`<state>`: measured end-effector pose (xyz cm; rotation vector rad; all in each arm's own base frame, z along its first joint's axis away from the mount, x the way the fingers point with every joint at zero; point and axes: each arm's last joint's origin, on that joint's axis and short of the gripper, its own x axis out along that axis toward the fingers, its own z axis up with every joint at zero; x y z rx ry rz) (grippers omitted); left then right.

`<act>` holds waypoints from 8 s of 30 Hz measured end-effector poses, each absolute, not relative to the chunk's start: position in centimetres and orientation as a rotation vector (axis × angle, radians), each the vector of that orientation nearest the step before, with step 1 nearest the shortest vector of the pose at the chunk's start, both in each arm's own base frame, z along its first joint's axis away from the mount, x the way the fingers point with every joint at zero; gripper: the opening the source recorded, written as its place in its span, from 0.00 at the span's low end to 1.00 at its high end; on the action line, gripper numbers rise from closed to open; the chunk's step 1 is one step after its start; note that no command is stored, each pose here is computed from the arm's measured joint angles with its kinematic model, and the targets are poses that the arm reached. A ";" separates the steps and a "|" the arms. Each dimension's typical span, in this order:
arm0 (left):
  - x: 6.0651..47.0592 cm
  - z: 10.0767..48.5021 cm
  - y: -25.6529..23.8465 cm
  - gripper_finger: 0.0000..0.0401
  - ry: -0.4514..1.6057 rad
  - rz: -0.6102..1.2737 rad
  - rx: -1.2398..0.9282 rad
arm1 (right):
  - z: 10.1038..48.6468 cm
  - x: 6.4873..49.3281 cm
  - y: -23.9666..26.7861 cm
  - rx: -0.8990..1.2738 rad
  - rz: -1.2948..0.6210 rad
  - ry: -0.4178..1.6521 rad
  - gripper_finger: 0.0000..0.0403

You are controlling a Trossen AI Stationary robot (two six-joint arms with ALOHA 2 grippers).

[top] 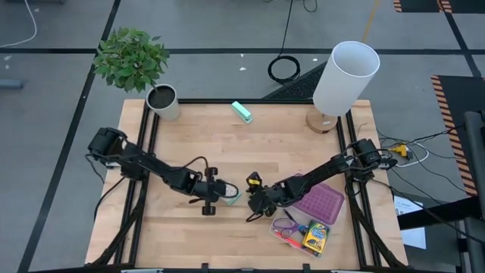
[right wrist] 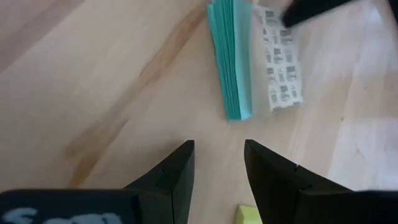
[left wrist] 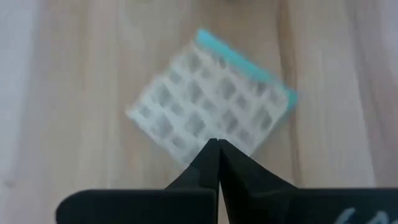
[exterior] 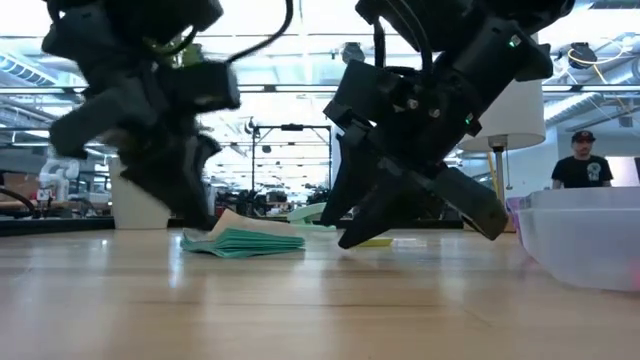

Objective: Pack school essentials
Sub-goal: Put the blue sticky notes into the violet supply box

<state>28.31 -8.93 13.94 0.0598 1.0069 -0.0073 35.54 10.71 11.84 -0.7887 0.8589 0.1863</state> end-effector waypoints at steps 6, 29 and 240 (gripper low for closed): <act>28.3 12.6 -8.9 0.01 1.068 0.019 0.038 | 12.0 35.7 10.7 -0.782 0.178 0.839 0.33; 27.4 14.8 -8.6 0.01 1.076 0.014 0.098 | 12.1 35.9 10.8 -0.772 0.231 0.806 0.33; 27.0 13.1 -8.3 0.01 0.985 0.002 0.081 | 12.2 39.2 8.1 -1.056 0.324 0.467 0.37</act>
